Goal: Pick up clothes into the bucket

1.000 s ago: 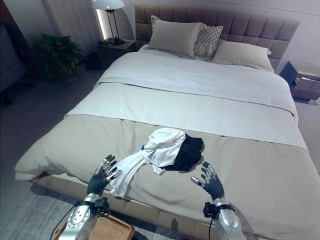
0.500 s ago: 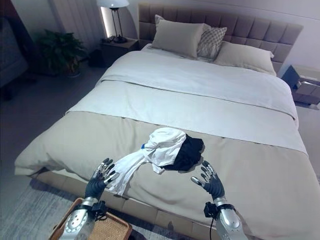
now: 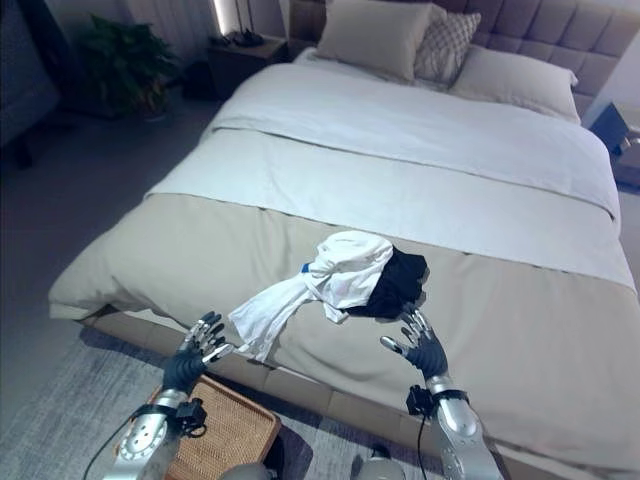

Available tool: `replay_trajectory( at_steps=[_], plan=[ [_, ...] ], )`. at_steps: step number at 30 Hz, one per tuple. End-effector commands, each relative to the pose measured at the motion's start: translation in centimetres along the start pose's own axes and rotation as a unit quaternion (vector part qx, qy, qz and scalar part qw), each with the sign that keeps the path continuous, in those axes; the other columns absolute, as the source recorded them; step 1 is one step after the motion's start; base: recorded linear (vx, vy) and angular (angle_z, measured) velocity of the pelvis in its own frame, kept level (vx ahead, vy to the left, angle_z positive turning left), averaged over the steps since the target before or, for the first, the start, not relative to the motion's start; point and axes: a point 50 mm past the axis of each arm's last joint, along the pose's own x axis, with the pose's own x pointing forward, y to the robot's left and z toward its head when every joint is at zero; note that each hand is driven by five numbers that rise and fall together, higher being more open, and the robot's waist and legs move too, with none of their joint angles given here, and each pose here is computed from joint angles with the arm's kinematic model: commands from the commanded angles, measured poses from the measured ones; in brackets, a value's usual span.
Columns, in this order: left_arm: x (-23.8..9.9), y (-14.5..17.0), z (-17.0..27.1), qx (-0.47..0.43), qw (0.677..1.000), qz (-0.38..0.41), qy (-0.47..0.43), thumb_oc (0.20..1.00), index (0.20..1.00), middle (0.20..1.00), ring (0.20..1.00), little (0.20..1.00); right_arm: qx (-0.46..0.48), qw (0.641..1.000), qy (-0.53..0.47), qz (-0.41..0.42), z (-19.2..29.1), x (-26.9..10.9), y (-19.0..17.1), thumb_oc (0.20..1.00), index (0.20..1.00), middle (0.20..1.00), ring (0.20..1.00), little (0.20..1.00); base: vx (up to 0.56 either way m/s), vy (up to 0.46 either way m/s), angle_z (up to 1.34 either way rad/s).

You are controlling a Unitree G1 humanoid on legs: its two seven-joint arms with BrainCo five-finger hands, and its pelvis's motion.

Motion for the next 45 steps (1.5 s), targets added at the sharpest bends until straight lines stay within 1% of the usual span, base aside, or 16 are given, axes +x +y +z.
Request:
replay_trajectory(
  at_steps=[1,11,15,16,18,22,23,24,28,33,34,35,39,43,44,45],
  plan=[
    [1.1,0.2,4.3,0.004,0.993,0.008,-0.115,1.0,1.0,1.0,1.0,1.0,-0.033,0.993,-0.115,0.007,5.1,2.3,-0.1,1.0,1.0,1.0,1.0,1.0,-0.25,-0.102,0.03],
    [2.2,-1.5,6.4,-0.036,0.985,0.007,-0.17,1.0,1.0,1.0,1.0,1.0,-0.061,0.973,-0.218,-0.042,10.5,5.1,-0.3,1.0,1.0,1.0,1.0,1.0,-0.09,-0.057,0.07],
    [2.7,-2.3,7.0,-0.043,0.982,0.0,-0.183,1.0,1.0,1.0,1.0,1.0,-0.095,0.956,-0.266,-0.075,13.5,6.9,0.1,1.0,1.0,1.0,1.0,1.0,-0.04,-0.018,0.04],
    [2.9,-2.8,7.2,-0.039,0.982,-0.005,-0.187,1.0,1.0,1.0,1.0,1.0,-0.115,0.945,-0.295,-0.085,15.4,7.6,0.4,1.0,1.0,1.0,1.0,1.0,0.0,0.0,0.0],
    [3.1,-3.0,7.4,-0.037,0.981,-0.007,-0.189,1.0,1.0,1.0,1.0,1.0,-0.126,0.939,-0.307,-0.09,16.3,8.1,0.6,1.0,1.0,1.0,1.0,1.0,-0.02,0.01,-0.01],
    [3.3,-3.6,7.5,-0.029,0.981,-0.018,-0.19,1.0,1.0,1.0,1.0,1.0,-0.192,0.912,-0.341,-0.126,20.0,9.7,0.2,1.0,1.0,1.0,1.0,1.0,0.01,0.007,0.01],
    [3.4,-3.8,7.6,-0.026,0.981,-0.021,-0.19,1.0,1.0,1.0,1.0,1.0,-0.225,0.897,-0.35,-0.149,21.6,10.3,-0.3,1.0,1.0,1.0,1.0,1.0,0.02,0.022,0.08],
    [3.4,-3.8,7.6,-0.026,0.981,-0.021,-0.191,1.0,1.0,1.0,1.0,1.0,-0.225,0.897,-0.351,-0.149,21.6,10.3,-0.2,1.0,1.0,1.0,1.0,1.0,0.02,0.026,0.11],
    [3.6,-4.0,8.2,-0.018,0.979,-0.017,-0.204,1.0,1.0,1.0,1.0,1.0,-0.291,0.852,-0.376,-0.22,25.6,11.2,-1.4,1.0,1.0,1.0,1.0,1.0,0.02,0.012,0.07],
    [3.7,-3.9,8.7,-0.011,0.976,-0.003,-0.217,1.0,1.0,1.0,1.0,1.0,-0.403,0.779,-0.396,-0.271,29.4,11.4,-2.0,1.0,1.0,1.0,1.0,1.0,0.02,-0.006,0.08],
    [3.8,-3.9,8.9,-0.007,0.975,0.0,-0.221,1.0,1.0,1.0,1.0,1.0,-0.435,0.756,-0.397,-0.287,30.4,11.4,-2.1,1.0,1.0,1.0,1.0,1.0,0.02,-0.014,0.05],
    [3.8,-3.9,8.9,-0.007,0.975,0.0,-0.221,1.0,1.0,1.0,1.0,1.0,-0.435,0.756,-0.397,-0.287,30.4,11.5,-2.1,1.0,1.0,1.0,1.0,1.0,0.01,-0.001,0.07],
    [4.0,-4.2,9.2,-0.004,0.974,-0.004,-0.228,1.0,1.0,1.0,1.0,1.0,-0.496,0.705,-0.39,-0.323,33.1,11.7,-2.6,1.0,1.0,1.0,1.0,1.0,0.01,-0.002,0.07],
    [4.2,-4.4,9.3,-0.002,0.973,-0.007,-0.23,1.0,1.0,1.0,1.0,1.0,-0.526,0.685,-0.38,-0.33,33.9,12.1,-2.5,1.0,1.0,1.0,1.0,1.0,0.01,-0.003,0.05],
    [4.3,-4.5,9.3,0.0,0.973,-0.013,-0.229,1.0,1.0,1.0,1.0,1.0,-0.555,0.667,-0.376,-0.326,34.6,12.2,-2.2,1.0,1.0,1.0,1.0,1.0,0.0,0.0,0.0],
    [4.3,-4.5,9.3,0.0,0.973,-0.012,-0.229,1.0,1.0,1.0,1.0,1.0,-0.555,0.666,-0.377,-0.326,34.6,12.2,-2.2,1.0,1.0,1.0,1.0,1.0,0.0,0.0,0.0]
  ],
)
